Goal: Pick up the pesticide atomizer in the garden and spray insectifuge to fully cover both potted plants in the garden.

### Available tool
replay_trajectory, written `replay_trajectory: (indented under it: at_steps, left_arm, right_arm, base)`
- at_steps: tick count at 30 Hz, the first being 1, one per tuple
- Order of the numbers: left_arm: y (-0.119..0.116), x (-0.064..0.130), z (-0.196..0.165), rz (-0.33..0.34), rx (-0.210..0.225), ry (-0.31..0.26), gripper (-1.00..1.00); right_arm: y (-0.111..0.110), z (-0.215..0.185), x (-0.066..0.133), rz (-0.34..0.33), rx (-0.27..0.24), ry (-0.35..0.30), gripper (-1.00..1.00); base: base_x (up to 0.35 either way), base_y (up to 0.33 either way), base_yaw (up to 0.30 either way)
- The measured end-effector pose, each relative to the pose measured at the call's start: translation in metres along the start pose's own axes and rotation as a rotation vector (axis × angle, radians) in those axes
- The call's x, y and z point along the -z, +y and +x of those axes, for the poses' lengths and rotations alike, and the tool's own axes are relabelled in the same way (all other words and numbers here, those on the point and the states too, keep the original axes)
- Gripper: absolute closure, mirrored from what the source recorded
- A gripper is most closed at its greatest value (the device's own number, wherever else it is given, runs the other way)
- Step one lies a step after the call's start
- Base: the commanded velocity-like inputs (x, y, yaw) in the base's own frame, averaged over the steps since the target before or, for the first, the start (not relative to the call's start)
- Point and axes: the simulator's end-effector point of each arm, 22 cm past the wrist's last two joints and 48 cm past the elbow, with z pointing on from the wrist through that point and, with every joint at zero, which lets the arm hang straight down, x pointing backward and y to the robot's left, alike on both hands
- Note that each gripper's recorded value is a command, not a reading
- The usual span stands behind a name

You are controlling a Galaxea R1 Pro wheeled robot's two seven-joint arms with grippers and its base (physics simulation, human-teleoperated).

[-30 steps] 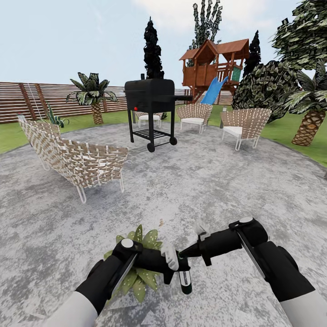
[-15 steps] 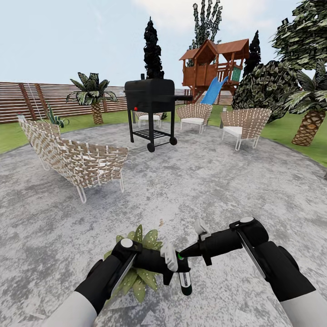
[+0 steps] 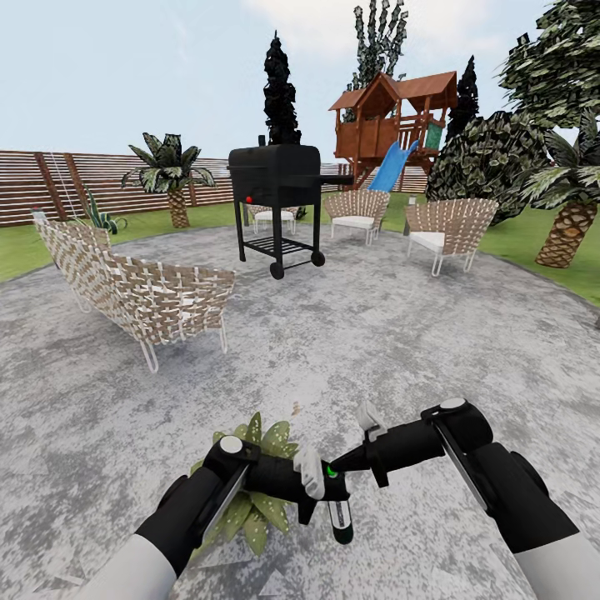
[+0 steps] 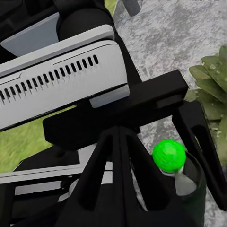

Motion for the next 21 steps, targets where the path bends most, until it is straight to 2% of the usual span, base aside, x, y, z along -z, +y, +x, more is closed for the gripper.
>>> replay_trajectory:
  at_steps: [4,9,13,16,21]
  left_arm:
    - [-0.007,0.001,-0.002,0.032,-0.003,-0.004,1.0]
    - [-0.008,0.003,-0.003,0.038,-0.003,-0.008,1.0]
    - [-0.008,0.003,-0.006,0.039,-0.005,-0.017,1.0]
    - [-0.01,0.004,-0.011,0.04,-0.018,-0.024,1.0]
    - [-0.009,0.005,-0.014,0.038,-0.014,-0.033,1.0]
  right_arm:
    - [0.0,-0.001,0.001,0.002,0.0,-0.002,1.0]
    - [-0.001,0.0,0.0,0.006,0.001,-0.001,1.0]
    - [-0.011,0.001,-0.001,0.053,0.001,0.003,1.0]
    - [-0.012,0.001,0.0,0.056,0.001,0.003,1.0]
    - [-0.012,0.001,-0.001,0.056,0.003,0.004,1.0]
  base:
    - [0.0,0.0,0.0]
    - [0.0,0.0,0.0]
    - [0.0,0.0,0.0]
    - [0.0,0.0,0.0]
    - [0.0,0.0,0.0]
